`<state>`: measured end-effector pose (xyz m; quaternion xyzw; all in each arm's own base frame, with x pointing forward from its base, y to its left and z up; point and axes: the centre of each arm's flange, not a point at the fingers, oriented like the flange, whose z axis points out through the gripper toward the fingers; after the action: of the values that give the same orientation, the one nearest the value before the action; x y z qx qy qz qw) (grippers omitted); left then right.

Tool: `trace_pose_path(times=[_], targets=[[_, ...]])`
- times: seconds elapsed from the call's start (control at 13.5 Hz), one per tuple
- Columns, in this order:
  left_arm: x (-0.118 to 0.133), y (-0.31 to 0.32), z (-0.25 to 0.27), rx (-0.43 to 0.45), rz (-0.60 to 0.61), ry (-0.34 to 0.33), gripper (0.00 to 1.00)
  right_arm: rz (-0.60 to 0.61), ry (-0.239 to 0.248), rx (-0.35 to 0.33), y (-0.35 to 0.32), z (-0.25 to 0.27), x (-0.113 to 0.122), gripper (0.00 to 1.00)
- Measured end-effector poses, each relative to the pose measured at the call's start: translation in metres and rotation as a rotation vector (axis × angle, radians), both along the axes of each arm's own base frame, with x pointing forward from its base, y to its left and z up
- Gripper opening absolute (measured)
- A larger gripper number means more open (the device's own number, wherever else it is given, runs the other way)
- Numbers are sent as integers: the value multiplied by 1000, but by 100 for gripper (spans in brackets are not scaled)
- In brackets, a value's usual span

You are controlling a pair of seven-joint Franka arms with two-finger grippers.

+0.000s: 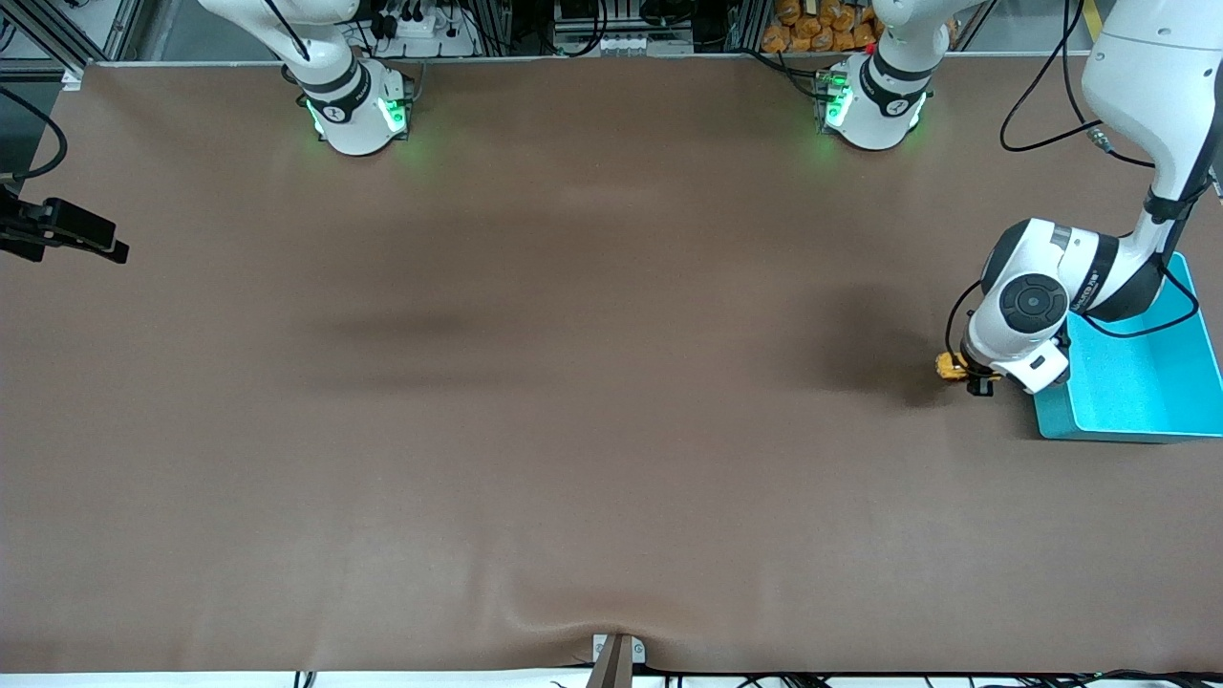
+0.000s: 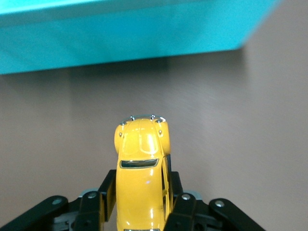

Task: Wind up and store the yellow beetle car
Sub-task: 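Lift the car with the left gripper over the cyan box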

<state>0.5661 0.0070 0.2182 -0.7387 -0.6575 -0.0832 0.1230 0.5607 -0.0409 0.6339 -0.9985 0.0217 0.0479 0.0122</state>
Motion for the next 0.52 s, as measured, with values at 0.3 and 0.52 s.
trace_pose_path(times=[0.3,0.52], targets=[[35,-9,86,-45,-102,123,48,0,-1,0,0,0,0,100],[41,18,148,-94,-294,277,48,0,-2,0,0,0,0,100]])
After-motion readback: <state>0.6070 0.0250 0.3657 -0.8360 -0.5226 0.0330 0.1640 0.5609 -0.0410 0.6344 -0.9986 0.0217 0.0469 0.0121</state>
